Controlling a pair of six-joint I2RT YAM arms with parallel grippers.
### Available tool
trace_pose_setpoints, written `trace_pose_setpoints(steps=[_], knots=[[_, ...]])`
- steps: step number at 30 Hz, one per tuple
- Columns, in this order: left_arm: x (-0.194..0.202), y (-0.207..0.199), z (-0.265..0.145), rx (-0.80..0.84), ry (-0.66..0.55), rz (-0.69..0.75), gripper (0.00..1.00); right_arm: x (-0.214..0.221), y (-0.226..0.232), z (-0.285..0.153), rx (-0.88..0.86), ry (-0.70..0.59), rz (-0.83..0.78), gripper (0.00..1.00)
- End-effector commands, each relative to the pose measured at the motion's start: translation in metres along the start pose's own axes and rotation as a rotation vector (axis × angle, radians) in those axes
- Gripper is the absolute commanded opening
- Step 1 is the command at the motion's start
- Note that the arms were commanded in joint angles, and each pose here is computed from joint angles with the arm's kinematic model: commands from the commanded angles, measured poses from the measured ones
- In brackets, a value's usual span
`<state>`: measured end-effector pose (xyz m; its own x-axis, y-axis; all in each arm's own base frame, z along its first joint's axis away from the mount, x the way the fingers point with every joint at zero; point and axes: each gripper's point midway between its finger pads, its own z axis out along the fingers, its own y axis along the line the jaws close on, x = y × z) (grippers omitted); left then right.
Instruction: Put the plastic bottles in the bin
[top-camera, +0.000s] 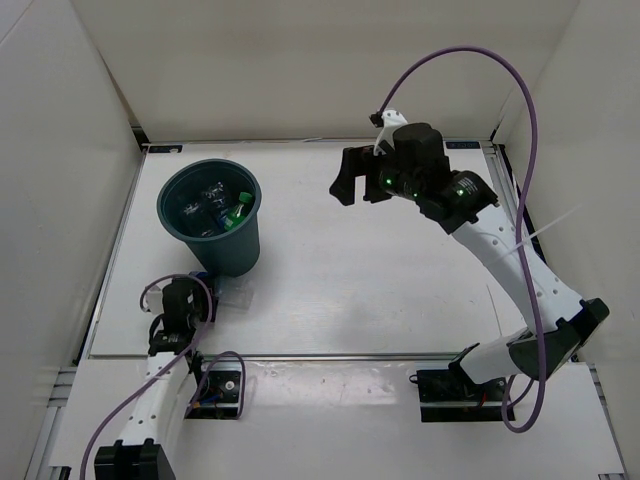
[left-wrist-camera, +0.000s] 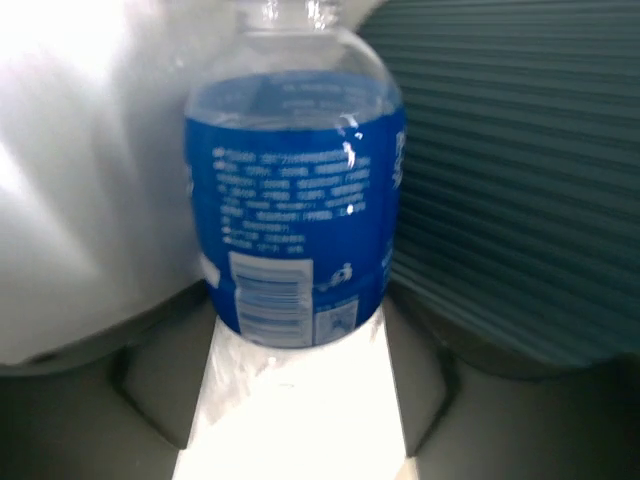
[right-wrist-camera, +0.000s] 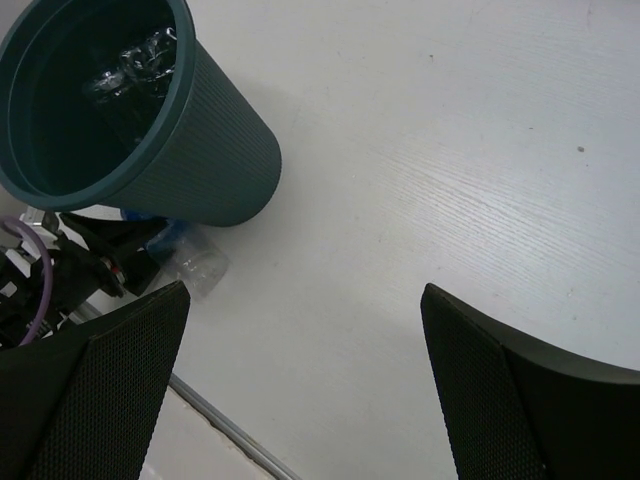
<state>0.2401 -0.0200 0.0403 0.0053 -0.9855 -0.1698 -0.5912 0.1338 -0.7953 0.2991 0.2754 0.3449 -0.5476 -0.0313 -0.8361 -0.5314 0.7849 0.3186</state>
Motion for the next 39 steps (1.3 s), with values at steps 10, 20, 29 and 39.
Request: trace_pose_setpoints(steps=[10,20,29,39], knots=[[-0.007,-0.025,-0.061,-0.052,0.043,0.01,0.54,-0.003,0.0,0.006,-0.041,0.002,0.049,1.0],[-0.035,-0.068,-0.188,-0.079,-0.042,-0.053,0.56,0.005,0.007,0.022,-0.076,0.053,0.094,1.0],[-0.092,-0.227,-0.197,0.237,-0.278,0.423,0.57,-0.011,0.023,0.033,-0.136,0.045,0.085,1.0],[-0.119,-0.309,-0.122,0.152,-0.386,0.824,0.64,-0.027,0.028,0.04,-0.169,0.02,0.083,1.0]])
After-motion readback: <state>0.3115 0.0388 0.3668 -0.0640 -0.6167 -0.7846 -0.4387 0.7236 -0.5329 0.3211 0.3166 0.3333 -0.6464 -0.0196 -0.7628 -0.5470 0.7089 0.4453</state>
